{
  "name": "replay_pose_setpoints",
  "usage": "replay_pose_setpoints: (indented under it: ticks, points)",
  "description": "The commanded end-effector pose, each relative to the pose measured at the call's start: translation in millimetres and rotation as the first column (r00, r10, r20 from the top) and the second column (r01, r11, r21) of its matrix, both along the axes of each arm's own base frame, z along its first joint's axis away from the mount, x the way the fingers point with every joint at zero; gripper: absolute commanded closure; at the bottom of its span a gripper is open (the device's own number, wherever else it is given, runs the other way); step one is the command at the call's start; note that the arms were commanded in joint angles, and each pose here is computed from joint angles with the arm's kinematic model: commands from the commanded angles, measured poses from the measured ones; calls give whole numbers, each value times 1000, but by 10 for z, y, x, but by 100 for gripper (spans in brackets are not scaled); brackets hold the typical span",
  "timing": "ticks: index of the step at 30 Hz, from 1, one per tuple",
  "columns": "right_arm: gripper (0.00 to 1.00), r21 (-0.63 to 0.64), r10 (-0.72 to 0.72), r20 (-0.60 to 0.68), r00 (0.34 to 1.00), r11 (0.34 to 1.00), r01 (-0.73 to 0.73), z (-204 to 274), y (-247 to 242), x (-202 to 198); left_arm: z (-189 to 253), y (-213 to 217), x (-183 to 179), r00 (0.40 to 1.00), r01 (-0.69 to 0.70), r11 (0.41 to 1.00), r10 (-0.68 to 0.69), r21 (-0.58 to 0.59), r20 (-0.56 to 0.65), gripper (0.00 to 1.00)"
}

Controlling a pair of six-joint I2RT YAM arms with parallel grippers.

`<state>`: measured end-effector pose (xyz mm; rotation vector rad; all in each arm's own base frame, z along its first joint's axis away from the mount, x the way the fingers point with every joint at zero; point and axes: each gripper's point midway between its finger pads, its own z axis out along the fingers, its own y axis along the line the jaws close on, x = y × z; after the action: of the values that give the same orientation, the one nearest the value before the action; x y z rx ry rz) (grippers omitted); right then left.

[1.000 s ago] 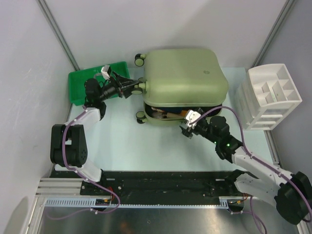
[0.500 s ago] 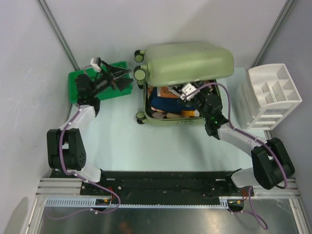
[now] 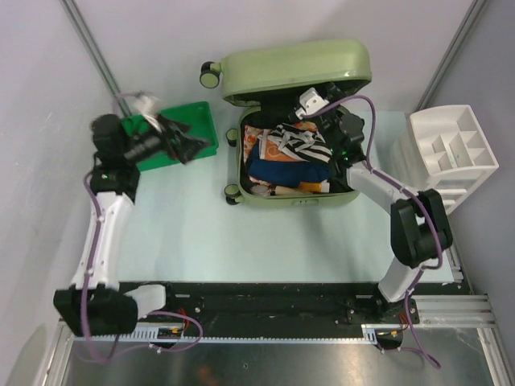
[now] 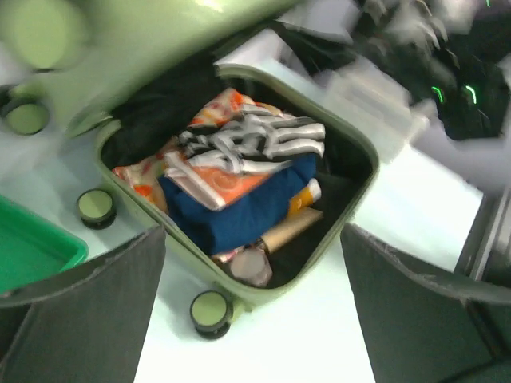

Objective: Open, take out, and arrange the luggage

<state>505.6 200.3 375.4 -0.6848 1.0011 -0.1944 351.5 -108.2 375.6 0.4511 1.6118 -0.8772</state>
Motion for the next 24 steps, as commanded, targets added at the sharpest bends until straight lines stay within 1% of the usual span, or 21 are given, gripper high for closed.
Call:
replay_pose_setpoints:
  ticks: [1,2,3,5,6,7,8,9,10,11,12,13,14,15,16,17,18,20,21,23,24]
  points:
    - [7,61,-31,198,980,998,20,680,-73,161,-678,-546,-482,951,153,874,-256,460,171,10]
    - [7,64,-40,205,978,998,27,712,-93,213,-768,-796,-608,925,214,842,-337,495,174,12]
    - [7,59,-44,195,980,998,33,648,-74,321,-923,-861,-559,922,211,811,-351,546,166,16]
    - [6,75,-60,233,971,996,44,841,-111,389,-1100,-1156,-652,888,285,754,-441,592,134,17]
    - [6,67,-71,220,973,996,58,774,-129,490,-1253,-1234,-572,880,289,711,-461,641,116,18]
    - [5,70,-82,217,973,995,69,772,-151,549,-1344,-1316,-571,868,300,681,-485,668,104,17]
    - [4,87,-93,246,965,993,74,950,-183,564,-1414,-1485,-642,840,327,644,-533,692,100,16]
    - [4,75,-104,216,971,993,89,826,-208,702,-1475,-1571,-620,818,329,608,-565,723,103,13]
    - [3,81,-114,218,969,992,99,855,-228,746,-1660,-1651,-567,817,345,571,-573,745,61,12]
    - [3,83,-125,219,968,991,109,861,-258,800,-1744,-1778,-598,797,370,544,-602,753,43,12]
    - [2,92,-136,234,963,989,117,969,-287,831,-1716,-1866,-551,792,371,541,-609,755,47,12]
    - [2,83,-148,219,964,988,132,864,-312,938,-1906,-1945,-501,788,405,516,-615,755,-2,12]
    - [2,82,-154,216,964,987,139,843,-324,985,-1952,-2033,-490,780,418,506,-626,755,-12,12]
    - [2,90,-161,231,960,985,144,931,-347,995,-1909,-2116,-438,779,420,512,-627,749,-8,12]
    - [2,84,-163,219,962,985,148,860,-348,1059,-1975,-2167,-397,780,428,505,-625,749,-24,12]
    - [2,80,-164,216,963,985,150,845,-342,1084,-2140,-2242,-378,776,453,485,-627,748,-63,12]
    - [2,74,-164,215,963,986,152,836,-335,1103,-2153,-2305,-343,777,457,486,-625,745,-69,12]
    - [1,68,-167,217,962,985,156,826,-324,1146,-2341,-2389,-386,760,498,461,-639,735,-114,17]
    - [1,65,-168,217,962,985,157,819,-320,1163,-2427,-2393,-436,752,515,447,-646,731,-134,25]
    - [1,57,-178,225,958,984,169,818,-327,1206,-2588,-2407,-521,739,532,415,-653,738,-165,32]
    - [0,59,-183,229,956,983,174,847,-335,1211,-2721,-2352,-603,732,552,393,-651,735,-202,42]
